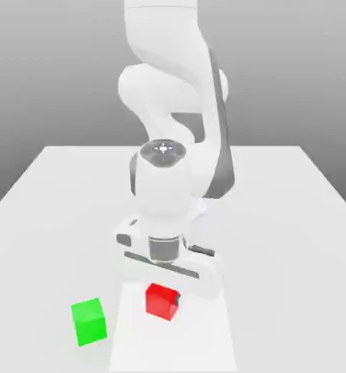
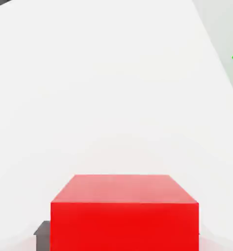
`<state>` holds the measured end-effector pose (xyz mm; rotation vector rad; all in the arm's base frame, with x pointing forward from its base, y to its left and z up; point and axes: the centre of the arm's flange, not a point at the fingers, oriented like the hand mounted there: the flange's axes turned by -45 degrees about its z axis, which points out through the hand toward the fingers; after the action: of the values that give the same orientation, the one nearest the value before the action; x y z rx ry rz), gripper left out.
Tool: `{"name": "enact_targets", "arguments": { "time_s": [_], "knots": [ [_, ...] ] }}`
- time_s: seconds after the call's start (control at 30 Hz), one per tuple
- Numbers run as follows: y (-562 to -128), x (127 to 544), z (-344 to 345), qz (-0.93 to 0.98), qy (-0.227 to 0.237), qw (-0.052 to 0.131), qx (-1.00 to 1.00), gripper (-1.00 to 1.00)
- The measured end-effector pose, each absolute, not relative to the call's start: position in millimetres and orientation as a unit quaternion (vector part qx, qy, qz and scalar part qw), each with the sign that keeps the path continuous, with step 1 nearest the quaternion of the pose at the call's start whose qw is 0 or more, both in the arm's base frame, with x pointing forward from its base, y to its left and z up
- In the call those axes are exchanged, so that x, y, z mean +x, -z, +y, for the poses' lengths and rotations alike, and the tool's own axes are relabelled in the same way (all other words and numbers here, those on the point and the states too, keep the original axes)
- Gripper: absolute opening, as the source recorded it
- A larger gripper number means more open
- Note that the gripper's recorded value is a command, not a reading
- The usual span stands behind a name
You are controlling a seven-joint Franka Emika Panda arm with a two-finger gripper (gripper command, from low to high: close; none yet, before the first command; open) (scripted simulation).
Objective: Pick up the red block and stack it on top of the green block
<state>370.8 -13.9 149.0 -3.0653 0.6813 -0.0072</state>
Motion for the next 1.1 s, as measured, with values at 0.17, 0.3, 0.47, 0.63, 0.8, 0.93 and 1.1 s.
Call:
{"name": "enact_targets", "arguments": {
  "time_s": [0.17,0.3,0.47,0.63,0.8,0.93,1.1],
  "knots": [
    [-177.9,374.6,-13.9,0.218,0.005,0.002,-0.976,-1.00],
    [-198.3,372.4,-13.7,0.217,0.004,0.001,-0.976,-1.00],
    [-215.2,378.2,-31.8,0.243,0.001,0.002,-0.970,-1.00],
    [-227.8,394.1,-78.6,0.307,0.002,0.005,-0.952,-1.00],
    [-240.2,406.8,-119.0,0.358,0.001,0.003,-0.934,-1.00],
    [-229.1,410.4,-147.3,0.390,0.001,0.000,-0.921,-1.00],
    [-186.3,410.8,-147.3,0.390,0.000,0.000,-0.921,1.00]
  ]
}}
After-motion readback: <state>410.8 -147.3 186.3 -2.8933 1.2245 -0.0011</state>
